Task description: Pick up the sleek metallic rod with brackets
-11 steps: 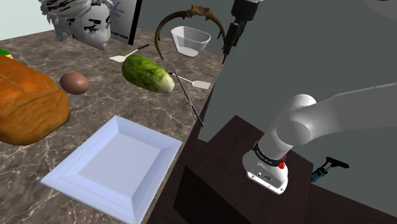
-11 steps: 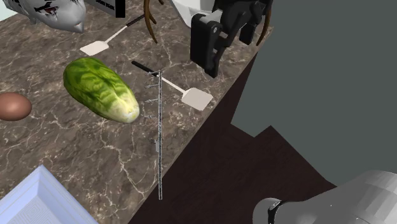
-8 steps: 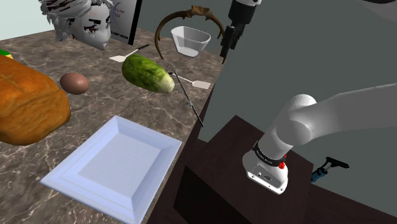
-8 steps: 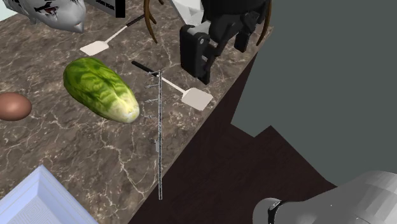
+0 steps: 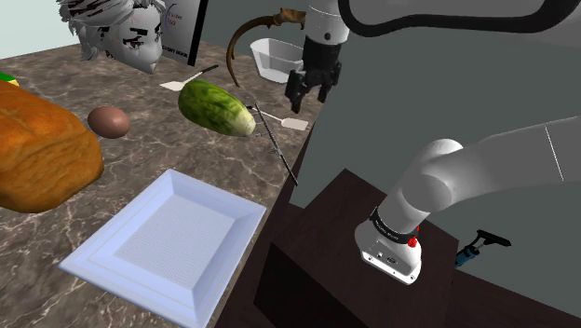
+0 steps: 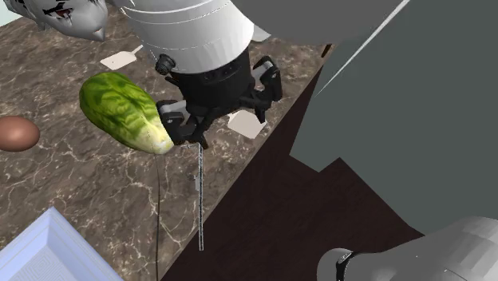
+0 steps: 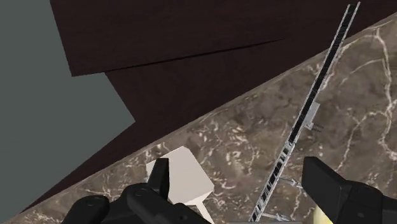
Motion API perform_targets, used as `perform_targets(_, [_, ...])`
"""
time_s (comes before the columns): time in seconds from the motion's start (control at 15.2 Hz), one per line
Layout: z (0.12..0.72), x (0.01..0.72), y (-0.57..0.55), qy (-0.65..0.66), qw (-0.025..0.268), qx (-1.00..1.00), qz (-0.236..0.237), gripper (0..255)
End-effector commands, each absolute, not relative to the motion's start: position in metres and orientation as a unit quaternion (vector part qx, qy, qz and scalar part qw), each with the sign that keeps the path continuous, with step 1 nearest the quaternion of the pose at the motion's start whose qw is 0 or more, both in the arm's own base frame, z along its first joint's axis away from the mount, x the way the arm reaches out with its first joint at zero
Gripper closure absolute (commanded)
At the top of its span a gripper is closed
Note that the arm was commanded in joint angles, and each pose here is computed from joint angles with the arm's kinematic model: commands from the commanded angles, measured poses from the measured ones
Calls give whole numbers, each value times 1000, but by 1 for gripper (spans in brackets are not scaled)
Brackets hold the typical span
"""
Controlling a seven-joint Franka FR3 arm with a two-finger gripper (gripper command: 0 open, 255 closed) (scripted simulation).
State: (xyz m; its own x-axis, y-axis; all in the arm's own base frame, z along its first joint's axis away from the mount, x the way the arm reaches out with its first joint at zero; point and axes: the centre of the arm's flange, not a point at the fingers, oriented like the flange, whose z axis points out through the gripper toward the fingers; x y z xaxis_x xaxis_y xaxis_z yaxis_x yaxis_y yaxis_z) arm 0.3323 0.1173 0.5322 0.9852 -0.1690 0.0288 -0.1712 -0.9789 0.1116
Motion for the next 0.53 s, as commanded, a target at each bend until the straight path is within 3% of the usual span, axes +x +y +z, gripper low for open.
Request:
perform_targets(0.0, [513, 338, 139, -135, 61, 989, 7, 0])
perform_targets(0.46, [461, 367, 189, -253, 72, 965, 0, 0])
